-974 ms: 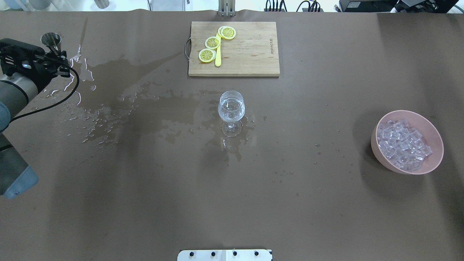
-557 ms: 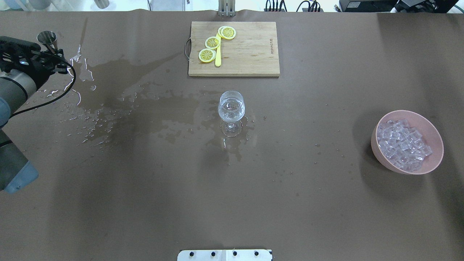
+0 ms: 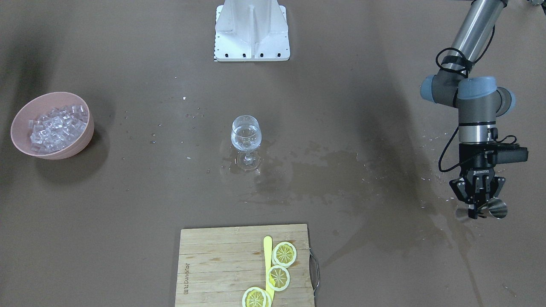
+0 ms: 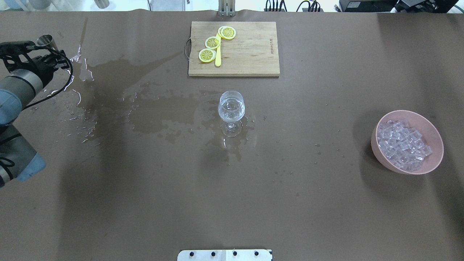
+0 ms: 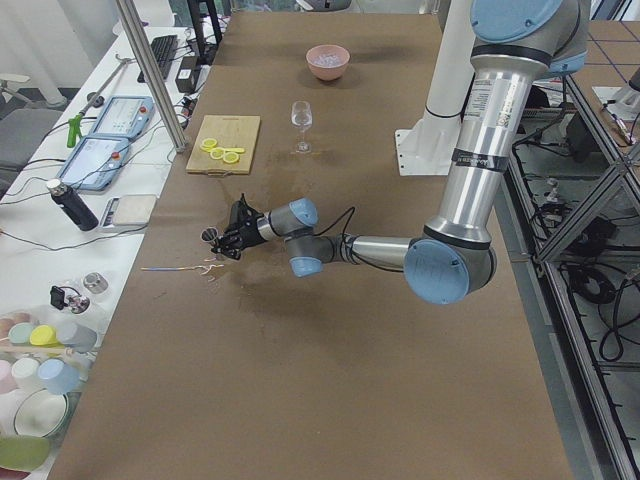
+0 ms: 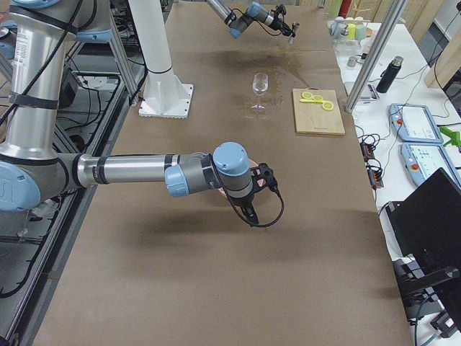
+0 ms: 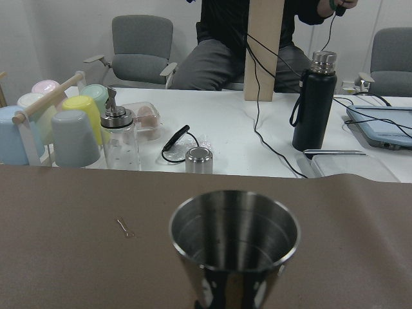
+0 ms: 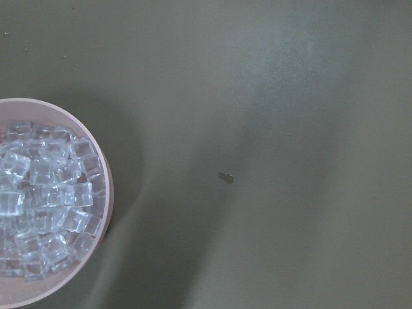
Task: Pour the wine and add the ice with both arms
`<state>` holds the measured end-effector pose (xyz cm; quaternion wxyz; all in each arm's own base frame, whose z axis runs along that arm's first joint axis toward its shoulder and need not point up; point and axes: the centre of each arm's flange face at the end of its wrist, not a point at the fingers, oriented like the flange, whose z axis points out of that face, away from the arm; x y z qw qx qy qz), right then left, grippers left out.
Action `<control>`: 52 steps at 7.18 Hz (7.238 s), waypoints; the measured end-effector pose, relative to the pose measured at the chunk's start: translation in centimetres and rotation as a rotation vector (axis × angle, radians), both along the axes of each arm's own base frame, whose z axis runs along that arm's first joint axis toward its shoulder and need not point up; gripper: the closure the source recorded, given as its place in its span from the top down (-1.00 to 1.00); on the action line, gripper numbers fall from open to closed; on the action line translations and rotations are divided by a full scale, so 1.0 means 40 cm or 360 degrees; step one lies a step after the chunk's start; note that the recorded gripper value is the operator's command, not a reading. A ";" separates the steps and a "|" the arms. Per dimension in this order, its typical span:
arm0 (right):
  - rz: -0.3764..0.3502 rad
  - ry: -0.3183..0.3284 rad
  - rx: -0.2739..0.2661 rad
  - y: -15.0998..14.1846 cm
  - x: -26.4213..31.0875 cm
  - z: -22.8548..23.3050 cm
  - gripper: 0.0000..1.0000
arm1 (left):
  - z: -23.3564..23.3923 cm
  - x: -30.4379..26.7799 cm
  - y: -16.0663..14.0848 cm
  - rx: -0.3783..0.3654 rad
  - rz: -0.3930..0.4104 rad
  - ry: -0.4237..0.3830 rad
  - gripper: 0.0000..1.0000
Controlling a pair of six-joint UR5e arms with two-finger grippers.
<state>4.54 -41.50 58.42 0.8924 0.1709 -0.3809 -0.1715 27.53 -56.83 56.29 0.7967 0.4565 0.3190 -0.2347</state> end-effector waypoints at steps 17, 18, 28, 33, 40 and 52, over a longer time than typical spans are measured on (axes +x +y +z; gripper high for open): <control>0.0005 -0.0004 0.0021 0.004 0.002 -0.020 1.00 | 0.203 -0.052 0.055 -0.0231 -0.0074 0.0006 0.97; 0.0005 -0.0004 0.0021 0.004 0.002 -0.020 1.00 | 0.204 -0.054 0.065 -0.0237 -0.0043 0.0013 0.97; 0.0132 -0.0142 -0.0226 -0.007 -0.077 -0.081 1.00 | -0.042 -0.474 0.118 -0.0658 0.0901 0.0404 0.97; -0.0040 -0.0084 -0.0388 -0.007 -0.386 -0.168 0.99 | 0.009 -0.650 0.173 -0.0651 0.1215 0.0141 0.97; -0.0128 0.0093 -0.0381 0.007 -0.641 -0.193 0.73 | 0.030 -0.702 0.161 -0.0807 0.1132 0.0052 0.97; -0.0187 0.0034 -0.0272 -0.095 -0.783 -0.476 -1.00 | 0.035 -0.725 0.163 -0.0809 0.1106 0.0057 0.97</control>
